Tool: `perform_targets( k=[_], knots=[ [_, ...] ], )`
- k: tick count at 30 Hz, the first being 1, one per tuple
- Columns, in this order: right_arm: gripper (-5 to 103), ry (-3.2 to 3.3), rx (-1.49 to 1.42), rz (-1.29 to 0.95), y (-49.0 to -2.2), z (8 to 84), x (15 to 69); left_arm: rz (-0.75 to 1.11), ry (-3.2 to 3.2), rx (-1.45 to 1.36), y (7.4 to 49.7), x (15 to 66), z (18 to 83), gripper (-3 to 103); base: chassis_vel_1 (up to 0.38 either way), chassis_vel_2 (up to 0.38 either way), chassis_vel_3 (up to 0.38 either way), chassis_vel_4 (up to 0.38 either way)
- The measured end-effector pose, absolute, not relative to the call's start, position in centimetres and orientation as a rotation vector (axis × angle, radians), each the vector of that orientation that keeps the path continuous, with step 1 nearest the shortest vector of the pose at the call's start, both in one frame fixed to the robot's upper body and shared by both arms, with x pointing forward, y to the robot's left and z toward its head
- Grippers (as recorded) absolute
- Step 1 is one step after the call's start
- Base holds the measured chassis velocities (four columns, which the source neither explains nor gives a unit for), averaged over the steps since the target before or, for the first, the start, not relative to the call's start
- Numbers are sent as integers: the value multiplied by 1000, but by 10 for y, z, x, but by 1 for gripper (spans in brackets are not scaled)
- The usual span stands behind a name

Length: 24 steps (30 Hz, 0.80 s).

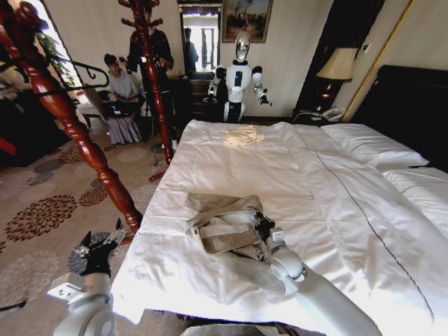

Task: Pick up the clothes from the bed and hang them on the clothes hanger.

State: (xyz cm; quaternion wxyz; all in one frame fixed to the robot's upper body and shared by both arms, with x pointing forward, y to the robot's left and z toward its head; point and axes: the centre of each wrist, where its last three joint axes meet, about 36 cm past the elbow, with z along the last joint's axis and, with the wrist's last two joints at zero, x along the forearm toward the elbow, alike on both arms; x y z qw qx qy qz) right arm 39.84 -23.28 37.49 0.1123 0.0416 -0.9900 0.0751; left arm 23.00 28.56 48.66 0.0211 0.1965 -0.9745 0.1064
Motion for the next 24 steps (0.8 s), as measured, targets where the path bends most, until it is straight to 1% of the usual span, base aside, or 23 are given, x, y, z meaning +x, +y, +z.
perform_targets(
  k=[5, 8, 10, 14, 16, 19, 24],
  knots=[
    [0, -2967, 188, 140, -236, 395, 404, 321, -3023, 611, 287, 229, 488, 100, 0, 0, 0, 0],
    [0, -3044, 233, 45, -244, 430, 410, 319, -3025, 611, 287, 229, 488, 100, 0, 0, 0, 0],
    [0, -3065, 240, 28, -247, 440, 411, 319, -3026, 611, 287, 229, 488, 100, 0, 0, 0, 0],
    [0, -3177, 285, -80, -263, 497, 409, 322, -3029, 608, 286, 229, 489, 100, 0, 0, 0, 0],
    [0, -3195, 290, -87, -266, 507, 408, 323, -3030, 607, 286, 229, 489, 100, 0, 0, 0, 0],
    [0, -3278, 293, -50, -281, 549, 399, 328, -3032, 605, 285, 229, 490, 100, 0, 0, 0, 0],
    [0, -3315, 286, -20, -292, 578, 389, 330, -3032, 603, 282, 229, 490, 100, 0, 0, 0, 0]
  ],
)
